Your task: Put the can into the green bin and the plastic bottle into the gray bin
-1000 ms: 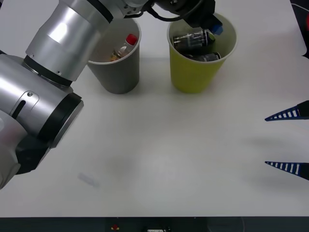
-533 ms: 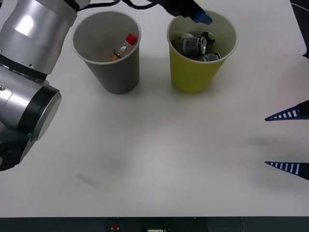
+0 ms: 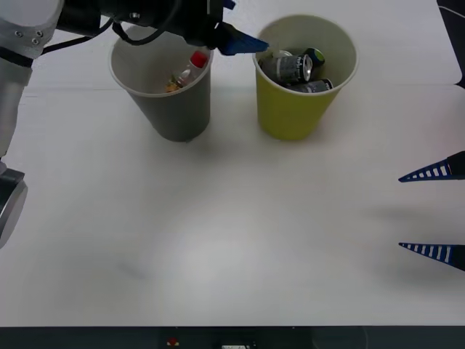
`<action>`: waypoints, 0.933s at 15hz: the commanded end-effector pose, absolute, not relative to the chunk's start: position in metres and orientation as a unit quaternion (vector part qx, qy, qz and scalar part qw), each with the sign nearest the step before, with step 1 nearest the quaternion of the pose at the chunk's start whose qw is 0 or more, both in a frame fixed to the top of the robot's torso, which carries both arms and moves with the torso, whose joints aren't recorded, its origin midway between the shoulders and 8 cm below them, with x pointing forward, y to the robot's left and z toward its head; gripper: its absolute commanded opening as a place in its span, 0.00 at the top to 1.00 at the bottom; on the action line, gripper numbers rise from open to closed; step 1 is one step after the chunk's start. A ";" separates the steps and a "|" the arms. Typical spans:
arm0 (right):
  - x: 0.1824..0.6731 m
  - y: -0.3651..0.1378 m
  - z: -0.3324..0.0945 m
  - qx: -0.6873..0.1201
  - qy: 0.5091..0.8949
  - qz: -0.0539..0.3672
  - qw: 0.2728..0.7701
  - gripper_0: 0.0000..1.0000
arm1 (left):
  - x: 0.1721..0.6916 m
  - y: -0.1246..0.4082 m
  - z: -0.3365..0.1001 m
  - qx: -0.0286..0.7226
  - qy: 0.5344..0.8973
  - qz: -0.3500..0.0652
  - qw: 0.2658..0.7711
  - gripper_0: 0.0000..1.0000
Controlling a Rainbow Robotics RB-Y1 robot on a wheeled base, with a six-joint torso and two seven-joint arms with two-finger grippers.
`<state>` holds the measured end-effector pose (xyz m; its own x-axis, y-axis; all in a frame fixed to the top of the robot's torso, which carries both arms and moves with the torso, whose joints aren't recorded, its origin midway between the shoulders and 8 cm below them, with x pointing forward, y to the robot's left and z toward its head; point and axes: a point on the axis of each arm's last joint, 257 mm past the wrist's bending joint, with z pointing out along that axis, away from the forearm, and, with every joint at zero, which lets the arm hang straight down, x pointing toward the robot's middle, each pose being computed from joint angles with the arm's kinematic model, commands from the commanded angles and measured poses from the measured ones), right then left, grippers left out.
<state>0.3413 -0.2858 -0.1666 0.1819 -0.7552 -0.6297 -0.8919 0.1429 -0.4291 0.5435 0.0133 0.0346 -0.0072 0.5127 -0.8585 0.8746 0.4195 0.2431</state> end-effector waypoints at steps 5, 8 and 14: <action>0.341 -0.286 -0.167 -0.649 0.634 0.083 0.411 0.00 | 0.495 0.079 -0.010 0.537 0.678 -0.144 0.482 0.00; 0.341 -0.286 -0.167 -0.649 0.634 0.083 0.411 0.00 | 0.470 0.106 -0.031 0.550 0.677 -0.117 0.475 0.00; 0.341 -0.286 -0.167 -0.649 0.634 0.083 0.411 0.00 | 0.423 0.150 -0.069 0.584 0.651 -0.123 0.469 0.00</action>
